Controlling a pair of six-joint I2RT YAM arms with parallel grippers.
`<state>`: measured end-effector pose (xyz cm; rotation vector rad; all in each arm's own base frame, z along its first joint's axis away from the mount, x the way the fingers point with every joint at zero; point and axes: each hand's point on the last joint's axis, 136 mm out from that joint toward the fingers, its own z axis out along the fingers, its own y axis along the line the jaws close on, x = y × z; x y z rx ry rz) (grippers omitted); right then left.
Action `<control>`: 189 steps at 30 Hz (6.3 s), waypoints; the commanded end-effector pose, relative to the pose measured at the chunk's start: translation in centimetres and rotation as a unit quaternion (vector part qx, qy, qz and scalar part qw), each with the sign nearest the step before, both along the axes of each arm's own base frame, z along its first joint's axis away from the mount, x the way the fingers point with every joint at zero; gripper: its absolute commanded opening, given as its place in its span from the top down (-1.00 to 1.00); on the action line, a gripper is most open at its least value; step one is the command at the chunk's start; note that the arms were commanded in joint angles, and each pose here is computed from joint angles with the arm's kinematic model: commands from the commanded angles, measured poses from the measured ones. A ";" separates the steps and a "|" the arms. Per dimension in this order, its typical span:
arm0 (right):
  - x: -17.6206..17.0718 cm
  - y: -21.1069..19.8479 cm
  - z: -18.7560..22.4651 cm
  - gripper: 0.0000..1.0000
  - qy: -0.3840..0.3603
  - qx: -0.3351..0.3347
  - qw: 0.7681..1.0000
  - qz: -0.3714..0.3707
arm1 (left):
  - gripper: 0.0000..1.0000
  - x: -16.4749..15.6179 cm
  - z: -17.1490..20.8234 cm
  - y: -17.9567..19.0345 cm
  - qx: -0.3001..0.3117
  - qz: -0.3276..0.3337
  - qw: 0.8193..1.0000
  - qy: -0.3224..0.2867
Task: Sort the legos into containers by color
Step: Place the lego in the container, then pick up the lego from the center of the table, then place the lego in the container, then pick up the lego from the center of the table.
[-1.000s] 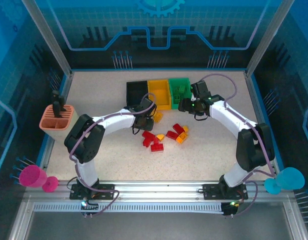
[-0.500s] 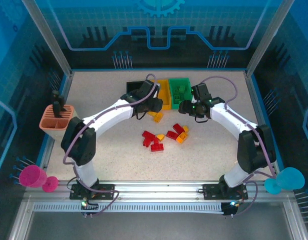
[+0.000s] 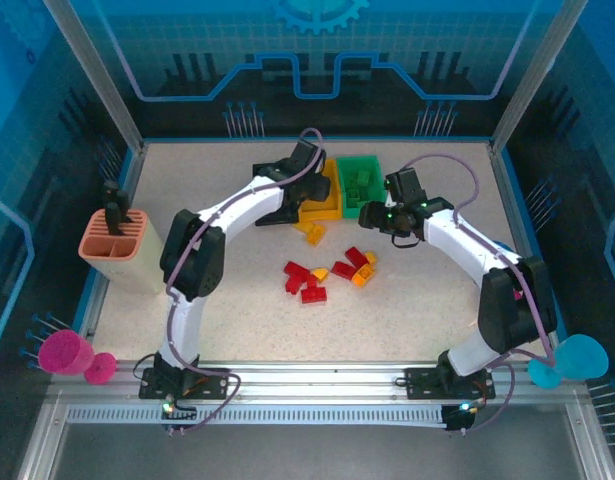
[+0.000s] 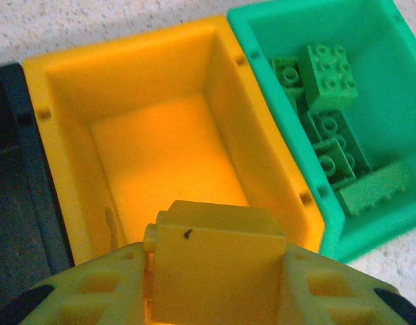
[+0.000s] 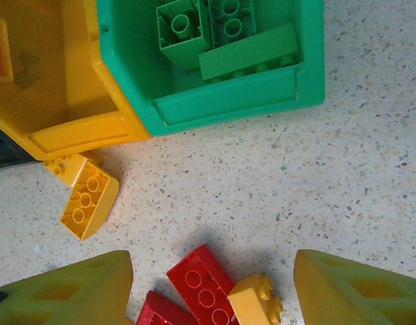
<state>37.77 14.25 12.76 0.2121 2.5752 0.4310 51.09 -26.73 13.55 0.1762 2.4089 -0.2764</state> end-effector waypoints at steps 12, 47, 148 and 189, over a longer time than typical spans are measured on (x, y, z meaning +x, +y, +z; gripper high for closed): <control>-0.5 2.0 0.1 -0.36 -0.004 0.000 0.999 0.038 | -0.86 -1.9 6.1 1.3 -0.044 -0.004 0.998 -0.043; 0.9 14.5 -8.7 -0.43 0.113 -0.126 0.986 -0.002 | -0.84 -20.0 3.3 11.9 -0.074 0.066 0.995 -0.031; -1.6 1.7 -1.0 -0.41 -0.017 -0.037 0.999 -0.024 | -0.78 -6.8 -10.8 3.5 0.062 -0.002 0.994 0.094; -3.2 1.2 -2.2 -0.40 0.001 -0.022 0.999 -0.035 | -0.13 -8.9 -5.6 1.5 0.045 -0.051 0.996 0.050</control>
